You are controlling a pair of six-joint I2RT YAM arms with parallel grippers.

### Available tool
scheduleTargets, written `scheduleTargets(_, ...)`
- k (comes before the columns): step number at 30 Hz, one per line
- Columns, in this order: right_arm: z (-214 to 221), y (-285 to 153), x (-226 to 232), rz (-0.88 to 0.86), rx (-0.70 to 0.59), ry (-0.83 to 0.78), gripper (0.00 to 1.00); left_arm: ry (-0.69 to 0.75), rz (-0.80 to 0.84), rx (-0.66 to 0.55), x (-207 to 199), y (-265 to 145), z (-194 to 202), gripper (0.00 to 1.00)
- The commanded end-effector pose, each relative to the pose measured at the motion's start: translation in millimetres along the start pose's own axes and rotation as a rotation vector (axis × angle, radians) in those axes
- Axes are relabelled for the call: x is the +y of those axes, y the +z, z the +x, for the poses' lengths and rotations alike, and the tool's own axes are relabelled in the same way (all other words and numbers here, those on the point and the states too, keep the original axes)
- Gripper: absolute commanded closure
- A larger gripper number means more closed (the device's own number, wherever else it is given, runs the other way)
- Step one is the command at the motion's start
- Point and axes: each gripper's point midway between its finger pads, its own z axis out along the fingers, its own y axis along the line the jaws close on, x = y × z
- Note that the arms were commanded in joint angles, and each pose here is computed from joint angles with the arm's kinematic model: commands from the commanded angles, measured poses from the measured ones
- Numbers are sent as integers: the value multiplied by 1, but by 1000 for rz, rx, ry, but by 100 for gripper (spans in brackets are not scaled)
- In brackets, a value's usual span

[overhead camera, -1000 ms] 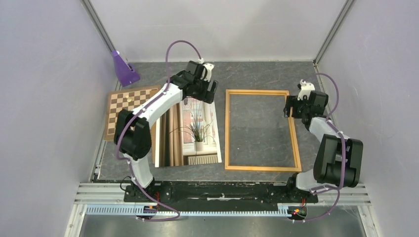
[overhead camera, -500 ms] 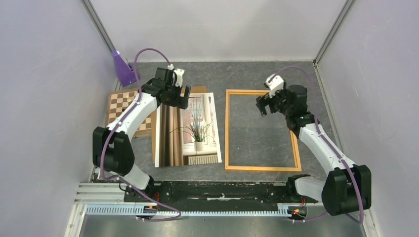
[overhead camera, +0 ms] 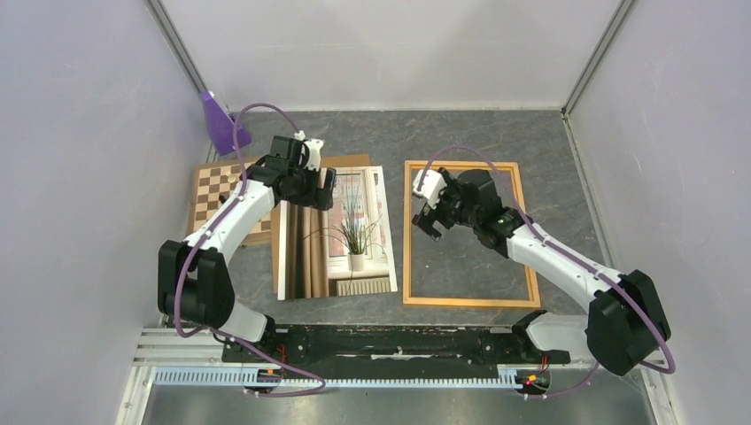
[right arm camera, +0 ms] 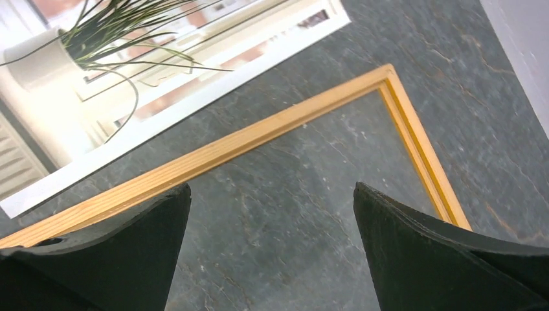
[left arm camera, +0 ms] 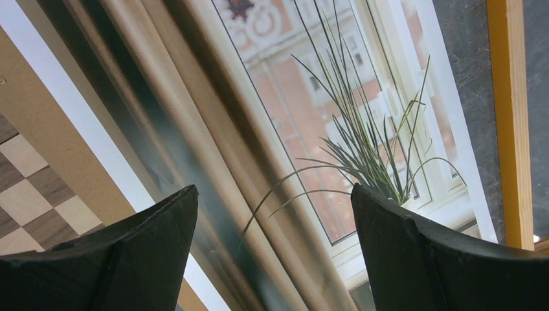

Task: Put the photo into the frame
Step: Pick up the photo at the center of the board.

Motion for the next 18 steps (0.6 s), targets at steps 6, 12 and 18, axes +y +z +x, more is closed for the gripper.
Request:
scheduleTargets(6,-31,35,49,-135,-62,-190,1,-2,48,23,8,-19,13,7)
scheduleTargets(12,-20,59,111,-289,-21,-252,1,38,45,102,15,-38,37,8)
scheduleTargets(18,-25,56,165,-379,-9,-345,1,98,6,137,22,-52,55,8)
